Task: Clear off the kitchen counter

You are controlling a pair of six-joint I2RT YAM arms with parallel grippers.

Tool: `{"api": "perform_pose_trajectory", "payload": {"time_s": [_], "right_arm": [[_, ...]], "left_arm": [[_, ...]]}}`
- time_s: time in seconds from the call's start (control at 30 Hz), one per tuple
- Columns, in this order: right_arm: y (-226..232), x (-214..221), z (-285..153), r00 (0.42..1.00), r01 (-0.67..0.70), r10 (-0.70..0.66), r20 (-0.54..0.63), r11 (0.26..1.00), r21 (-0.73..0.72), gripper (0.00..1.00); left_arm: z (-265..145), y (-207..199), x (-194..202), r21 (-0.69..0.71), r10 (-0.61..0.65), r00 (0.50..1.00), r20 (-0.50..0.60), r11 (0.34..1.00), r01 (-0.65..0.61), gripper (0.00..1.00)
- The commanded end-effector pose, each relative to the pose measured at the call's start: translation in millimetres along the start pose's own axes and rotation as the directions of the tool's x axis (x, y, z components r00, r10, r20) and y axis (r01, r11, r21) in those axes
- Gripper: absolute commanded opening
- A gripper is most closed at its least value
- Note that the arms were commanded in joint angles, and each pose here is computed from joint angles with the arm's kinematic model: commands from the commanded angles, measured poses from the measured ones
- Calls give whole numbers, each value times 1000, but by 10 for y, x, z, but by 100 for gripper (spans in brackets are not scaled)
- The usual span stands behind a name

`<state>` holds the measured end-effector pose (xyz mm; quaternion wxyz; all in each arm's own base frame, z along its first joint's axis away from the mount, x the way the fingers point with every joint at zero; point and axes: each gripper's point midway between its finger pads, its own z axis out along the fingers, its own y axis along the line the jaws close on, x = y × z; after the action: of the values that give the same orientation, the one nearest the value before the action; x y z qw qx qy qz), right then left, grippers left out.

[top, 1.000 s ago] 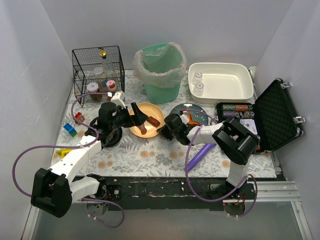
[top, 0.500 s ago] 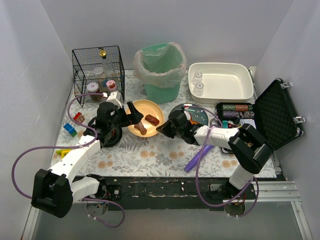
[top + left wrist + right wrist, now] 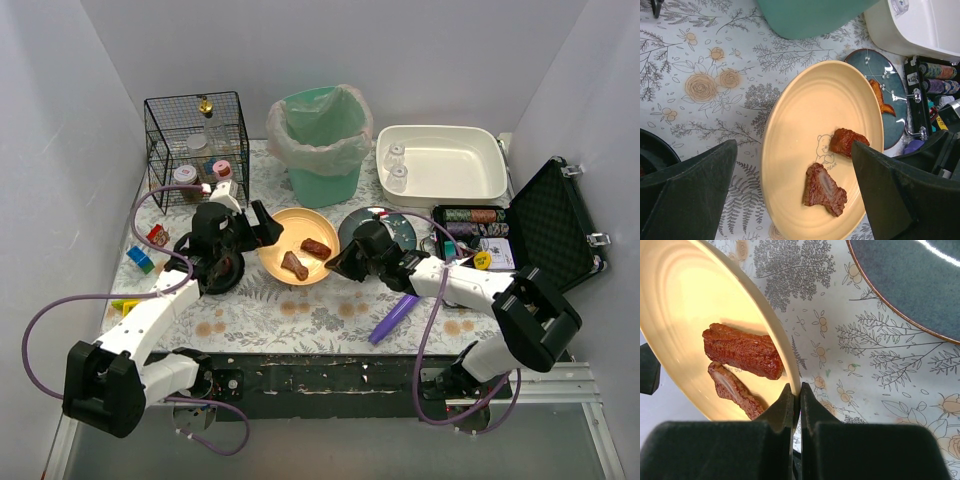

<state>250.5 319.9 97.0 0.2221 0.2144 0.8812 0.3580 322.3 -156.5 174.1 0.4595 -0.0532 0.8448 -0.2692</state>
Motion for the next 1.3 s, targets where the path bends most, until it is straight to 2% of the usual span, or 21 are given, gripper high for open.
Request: {"api": "perform_pose_trajectory", "payload": {"time_s": [0.0,0.23,0.6,0.83,1.07,1.2,1.27], "right_arm": [[161,-107,-144,1000,16,-14,27,997,-69,1],[216,-164,-270,999,30,-27,38,995,-96,1],[301,-293,-475,997,33,-24,67,990,-134,1],[265,-276,-496,999,37,-31,43,991,-132,1],[230,-302,-510,998,58,-53,45,990,-131,1],[203,-301,-528,993,110,-105,47,984,-138,3],[179,-302,-537,990,139,-133,51,980,-145,12]], "left_arm": [[-96,-62,-150,21,25,998,59,999,-26,98],[-5,-120,39,75,22,999,-34,997,-19,98],[30,-247,181,153,-20,995,-102,988,35,61],[46,-277,234,174,-27,992,-127,983,49,34],[74,-284,265,177,-39,988,-147,982,65,1],[79,-311,303,188,-52,984,-172,978,85,0],[76,-346,294,201,-56,982,-179,975,92,0]]}}
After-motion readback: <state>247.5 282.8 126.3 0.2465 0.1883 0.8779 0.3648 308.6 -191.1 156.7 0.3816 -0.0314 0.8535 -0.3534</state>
